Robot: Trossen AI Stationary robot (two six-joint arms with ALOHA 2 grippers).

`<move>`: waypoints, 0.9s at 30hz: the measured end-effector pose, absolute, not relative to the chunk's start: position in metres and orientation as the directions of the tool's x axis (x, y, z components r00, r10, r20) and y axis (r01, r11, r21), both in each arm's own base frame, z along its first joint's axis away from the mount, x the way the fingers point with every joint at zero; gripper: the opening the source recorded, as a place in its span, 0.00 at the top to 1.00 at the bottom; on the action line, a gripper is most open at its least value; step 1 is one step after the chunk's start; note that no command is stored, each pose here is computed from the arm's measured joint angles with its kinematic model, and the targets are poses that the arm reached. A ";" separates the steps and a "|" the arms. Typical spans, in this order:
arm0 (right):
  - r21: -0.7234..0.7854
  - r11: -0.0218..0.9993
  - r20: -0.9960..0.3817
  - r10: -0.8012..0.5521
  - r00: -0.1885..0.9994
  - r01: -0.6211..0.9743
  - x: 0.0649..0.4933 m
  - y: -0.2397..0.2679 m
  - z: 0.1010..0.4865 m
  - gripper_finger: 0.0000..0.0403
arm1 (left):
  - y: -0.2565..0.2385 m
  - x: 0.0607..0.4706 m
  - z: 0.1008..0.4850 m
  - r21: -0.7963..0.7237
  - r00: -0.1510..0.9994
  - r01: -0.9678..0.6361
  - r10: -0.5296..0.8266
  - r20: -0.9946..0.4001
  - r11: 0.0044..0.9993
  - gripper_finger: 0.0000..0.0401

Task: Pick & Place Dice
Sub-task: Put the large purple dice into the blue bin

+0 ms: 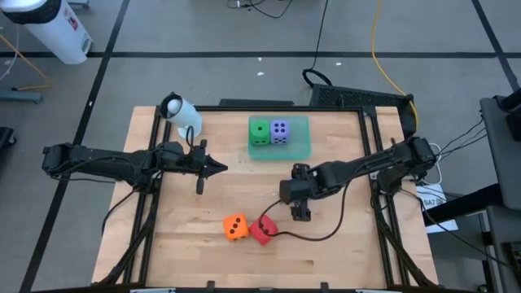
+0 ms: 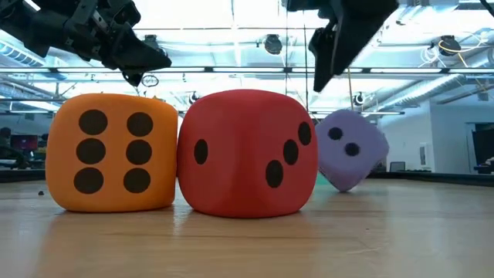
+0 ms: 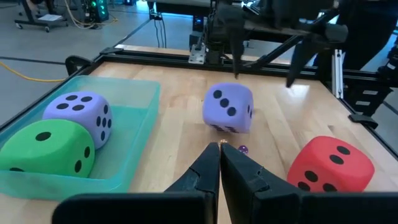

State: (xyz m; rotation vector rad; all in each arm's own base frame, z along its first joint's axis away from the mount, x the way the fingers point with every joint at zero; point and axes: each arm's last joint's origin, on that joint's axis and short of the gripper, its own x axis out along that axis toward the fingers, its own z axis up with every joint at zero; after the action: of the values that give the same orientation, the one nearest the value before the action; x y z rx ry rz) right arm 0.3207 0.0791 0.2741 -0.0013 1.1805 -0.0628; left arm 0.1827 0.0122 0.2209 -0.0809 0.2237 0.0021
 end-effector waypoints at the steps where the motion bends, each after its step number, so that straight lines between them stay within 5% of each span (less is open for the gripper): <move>1: -0.052 0.996 -0.916 -0.074 0.394 0.065 0.320 0.078 0.277 0.02 | 0.012 0.183 0.221 -0.080 0.975 -0.011 -0.007 -0.222 0.997 0.95; 10: -0.242 0.870 -0.863 -0.396 0.315 0.430 0.294 0.057 0.292 0.02 | 0.012 0.183 0.220 -0.078 0.974 -0.017 -0.001 -0.228 0.997 0.95; 19: -0.148 0.823 -0.863 -0.378 0.334 0.549 0.274 0.064 0.274 0.02 | 0.012 0.183 0.220 -0.077 0.973 -0.018 0.000 -0.230 0.997 0.95; 27: -0.177 0.754 -0.900 -0.385 0.206 0.633 0.260 0.050 0.239 0.02 | 0.012 0.182 0.220 -0.076 0.973 -0.018 0.000 -0.230 0.997 0.95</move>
State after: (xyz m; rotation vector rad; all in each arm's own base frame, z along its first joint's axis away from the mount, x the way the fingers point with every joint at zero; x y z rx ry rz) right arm 0.2603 0.0499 0.2391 0.2510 1.1634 -0.7190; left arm 0.1825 0.0124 0.2201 -0.0782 0.2324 0.0089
